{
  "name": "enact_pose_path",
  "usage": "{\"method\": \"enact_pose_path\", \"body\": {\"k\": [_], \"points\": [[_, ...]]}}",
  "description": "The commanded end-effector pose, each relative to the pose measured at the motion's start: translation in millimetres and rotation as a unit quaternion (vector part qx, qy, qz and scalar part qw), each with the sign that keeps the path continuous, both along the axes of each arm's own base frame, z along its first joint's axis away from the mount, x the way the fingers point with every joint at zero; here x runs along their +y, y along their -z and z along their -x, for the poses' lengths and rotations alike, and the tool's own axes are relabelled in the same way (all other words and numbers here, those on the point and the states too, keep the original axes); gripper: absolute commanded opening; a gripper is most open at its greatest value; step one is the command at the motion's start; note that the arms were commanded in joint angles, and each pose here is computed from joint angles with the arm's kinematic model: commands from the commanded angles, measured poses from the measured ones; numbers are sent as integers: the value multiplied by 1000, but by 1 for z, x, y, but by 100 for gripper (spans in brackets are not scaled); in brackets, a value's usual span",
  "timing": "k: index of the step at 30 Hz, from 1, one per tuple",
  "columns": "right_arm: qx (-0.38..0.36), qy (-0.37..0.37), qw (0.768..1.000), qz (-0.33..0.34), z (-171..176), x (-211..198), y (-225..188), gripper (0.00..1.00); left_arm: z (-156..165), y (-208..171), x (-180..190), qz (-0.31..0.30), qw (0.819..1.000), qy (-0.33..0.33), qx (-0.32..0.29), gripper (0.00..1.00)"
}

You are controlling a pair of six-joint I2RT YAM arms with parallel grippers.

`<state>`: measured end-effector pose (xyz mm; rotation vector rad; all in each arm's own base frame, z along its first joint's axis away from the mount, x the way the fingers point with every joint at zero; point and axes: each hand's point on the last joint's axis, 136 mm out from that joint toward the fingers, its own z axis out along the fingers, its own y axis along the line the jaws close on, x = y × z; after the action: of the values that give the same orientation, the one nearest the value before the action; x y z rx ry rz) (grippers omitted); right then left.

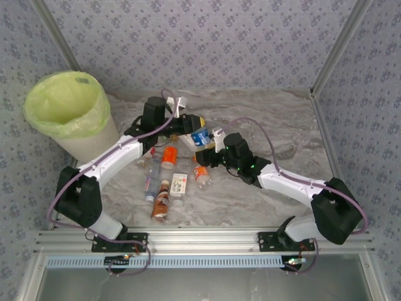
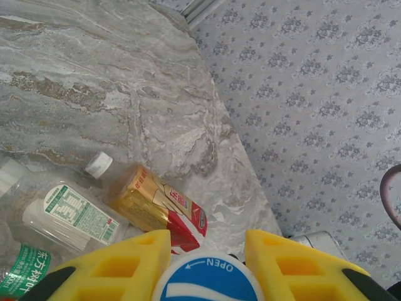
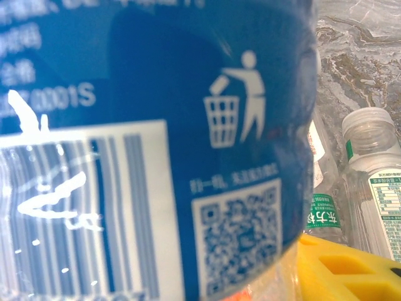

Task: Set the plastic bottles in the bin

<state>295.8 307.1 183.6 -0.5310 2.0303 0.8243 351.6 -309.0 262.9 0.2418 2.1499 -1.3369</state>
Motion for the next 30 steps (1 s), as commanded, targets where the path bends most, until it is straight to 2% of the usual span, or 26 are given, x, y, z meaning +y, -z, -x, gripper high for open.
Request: {"method": "enact_pose_path", "body": {"k": [1,3,10,13,17,21,26,30], "points": [[-26,-17,999,-33,-2,14,-27,50,-2,-6,-5,-2,1000,8,-9,10],[-25,-18,999,-33,-2,14,-27,50,-3,-5,-5,-3,1000,8,-10,0],[-15,-9,1000,-20,-3,10,-23,63,-1,-10,-6,-12,999,22,-25,0],[-10,-2,1000,-14,-4,7,-22,73,-3,-11,-6,-13,999,20,-30,0],[13,6,999,-39,-2,-2,-30,87,-5,-15,-4,-21,999,15,-41,0],[23,19,999,-17,4,-20,-26,99,-9,-18,0,-31,998,1,-51,0],[7,57,998,-14,4,-40,-28,100,-14,-21,8,-35,998,-16,-56,0],[-11,126,992,-21,-8,-60,-27,100,-26,-20,25,-49,995,-68,-53,0]]}}
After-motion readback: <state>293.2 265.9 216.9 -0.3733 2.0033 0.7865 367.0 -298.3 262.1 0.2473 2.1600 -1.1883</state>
